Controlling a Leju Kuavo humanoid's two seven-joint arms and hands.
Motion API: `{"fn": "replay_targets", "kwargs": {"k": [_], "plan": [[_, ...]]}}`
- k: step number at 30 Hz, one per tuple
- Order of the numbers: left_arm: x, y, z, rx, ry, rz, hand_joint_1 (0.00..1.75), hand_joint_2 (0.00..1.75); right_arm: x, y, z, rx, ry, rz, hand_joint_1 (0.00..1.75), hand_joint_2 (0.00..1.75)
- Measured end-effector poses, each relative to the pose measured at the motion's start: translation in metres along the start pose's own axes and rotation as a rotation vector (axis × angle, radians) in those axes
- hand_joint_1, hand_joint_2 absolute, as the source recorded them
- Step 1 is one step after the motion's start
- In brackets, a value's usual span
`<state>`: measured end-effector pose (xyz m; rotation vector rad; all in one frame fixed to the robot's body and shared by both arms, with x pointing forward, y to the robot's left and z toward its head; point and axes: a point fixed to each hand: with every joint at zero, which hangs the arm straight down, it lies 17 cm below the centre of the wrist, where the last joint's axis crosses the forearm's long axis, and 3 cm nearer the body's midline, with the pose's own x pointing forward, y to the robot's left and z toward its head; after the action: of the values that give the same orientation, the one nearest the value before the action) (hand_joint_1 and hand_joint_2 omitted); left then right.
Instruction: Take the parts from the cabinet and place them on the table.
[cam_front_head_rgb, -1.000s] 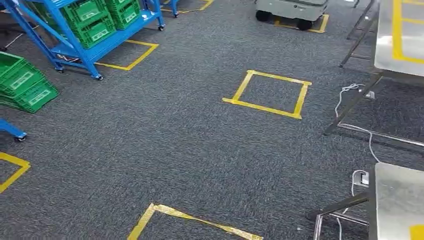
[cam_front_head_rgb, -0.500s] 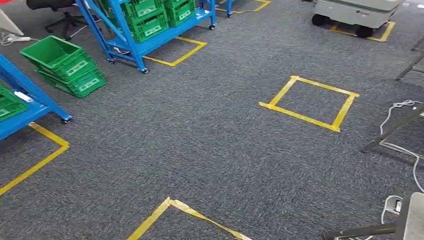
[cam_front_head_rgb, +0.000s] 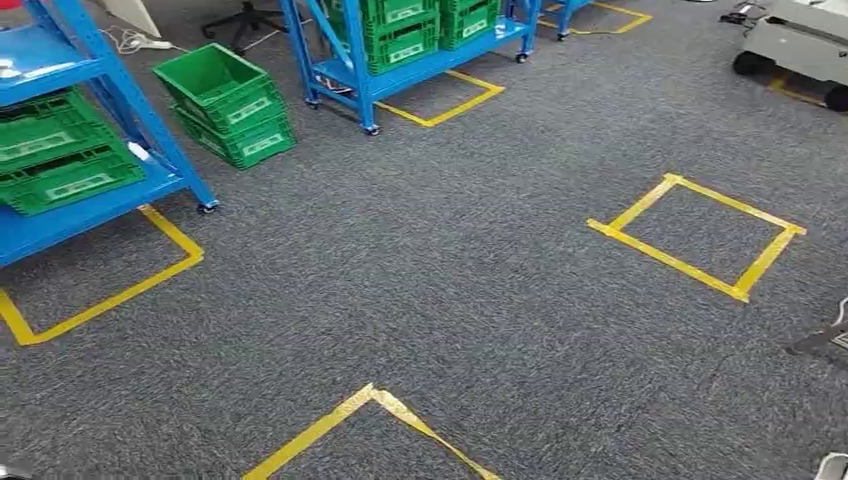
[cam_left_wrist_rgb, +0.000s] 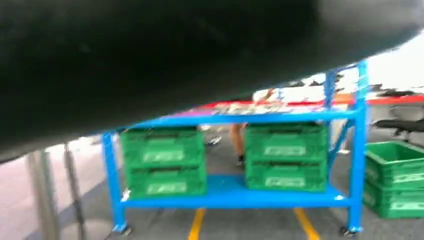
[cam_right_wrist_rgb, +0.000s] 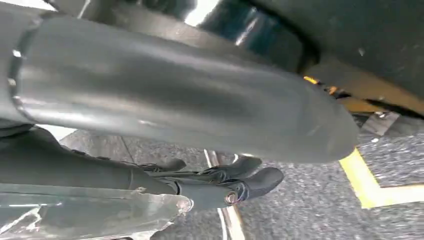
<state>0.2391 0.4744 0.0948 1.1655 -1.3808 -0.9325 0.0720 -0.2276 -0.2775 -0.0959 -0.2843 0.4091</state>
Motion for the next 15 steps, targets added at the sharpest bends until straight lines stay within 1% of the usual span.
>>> {"fn": "replay_targets", "kwargs": {"k": [6,15], "plan": [[0.009,-0.021,0.011,-0.014,0.051,0.061,0.0,0.0,-0.021,-0.002,0.002,0.007,0.029,-0.006,0.0,0.0],[0.002,-0.031,0.024,-0.019,0.118,0.09,0.0,0.0,-0.022,-0.01,0.001,-0.007,0.027,-0.01,0.0,0.0]]}}
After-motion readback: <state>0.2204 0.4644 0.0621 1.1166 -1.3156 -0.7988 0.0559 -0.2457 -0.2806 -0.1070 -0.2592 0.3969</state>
